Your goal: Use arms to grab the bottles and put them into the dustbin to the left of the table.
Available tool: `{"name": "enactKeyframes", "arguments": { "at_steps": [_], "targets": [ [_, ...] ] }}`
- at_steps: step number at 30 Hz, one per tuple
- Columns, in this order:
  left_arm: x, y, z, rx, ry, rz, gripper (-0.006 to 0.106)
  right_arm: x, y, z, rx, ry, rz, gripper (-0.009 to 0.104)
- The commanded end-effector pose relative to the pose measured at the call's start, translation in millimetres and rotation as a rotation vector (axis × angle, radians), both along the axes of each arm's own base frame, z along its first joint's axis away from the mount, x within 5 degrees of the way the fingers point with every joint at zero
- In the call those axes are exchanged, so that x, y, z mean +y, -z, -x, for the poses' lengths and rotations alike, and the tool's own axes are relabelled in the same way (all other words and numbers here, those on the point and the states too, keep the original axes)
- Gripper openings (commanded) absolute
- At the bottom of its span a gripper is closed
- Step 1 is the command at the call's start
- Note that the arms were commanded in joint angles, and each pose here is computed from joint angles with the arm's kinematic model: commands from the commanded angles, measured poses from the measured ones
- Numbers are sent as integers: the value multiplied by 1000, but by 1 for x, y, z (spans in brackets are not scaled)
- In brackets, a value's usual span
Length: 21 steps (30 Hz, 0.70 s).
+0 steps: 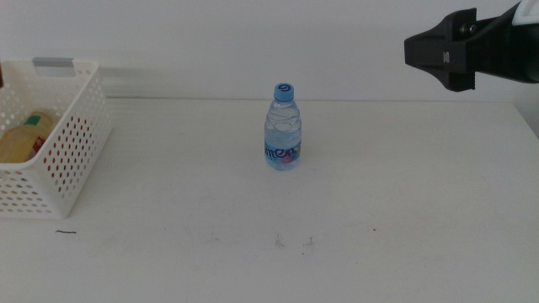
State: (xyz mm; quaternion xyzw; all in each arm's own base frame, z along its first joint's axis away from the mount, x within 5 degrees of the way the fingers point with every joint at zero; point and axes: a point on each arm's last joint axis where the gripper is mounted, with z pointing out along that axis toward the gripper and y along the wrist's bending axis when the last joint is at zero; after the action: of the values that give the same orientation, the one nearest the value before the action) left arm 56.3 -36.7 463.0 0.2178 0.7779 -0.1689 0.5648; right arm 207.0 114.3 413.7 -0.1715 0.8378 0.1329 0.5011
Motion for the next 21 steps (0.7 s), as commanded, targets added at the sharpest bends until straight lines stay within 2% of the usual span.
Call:
{"name": "enactKeyframes", "arguments": {
  "at_steps": [1, 4, 9, 11, 15, 18, 21],
  "targets": [
    [2, -4, 1, -28, -9, 5, 94, 0, -3, 1, -22, -4, -1, 90],
    [8, -4, 1, -62, -52, -43, 94, 0, -3, 1, -22, -4, -1, 90],
    [-2, 28, -17, -54, -51, -38, 94, 0, -3, 1, -23, -4, 1, 90],
    [-14, 59, -34, -77, -38, -8, 94, 0, -3, 1, -23, -4, 1, 90],
    [-31, 133, -62, -219, -48, 166, 94, 0, -3, 1, -23, -4, 1, 90],
    [-34, 187, -67, -231, -62, 212, 94, 0, -3, 1, -24, -4, 0, 90],
    [-34, 224, -69, -199, -80, 217, 94, 0, -3, 1, -22, -5, -4, 90]
  ]
}}
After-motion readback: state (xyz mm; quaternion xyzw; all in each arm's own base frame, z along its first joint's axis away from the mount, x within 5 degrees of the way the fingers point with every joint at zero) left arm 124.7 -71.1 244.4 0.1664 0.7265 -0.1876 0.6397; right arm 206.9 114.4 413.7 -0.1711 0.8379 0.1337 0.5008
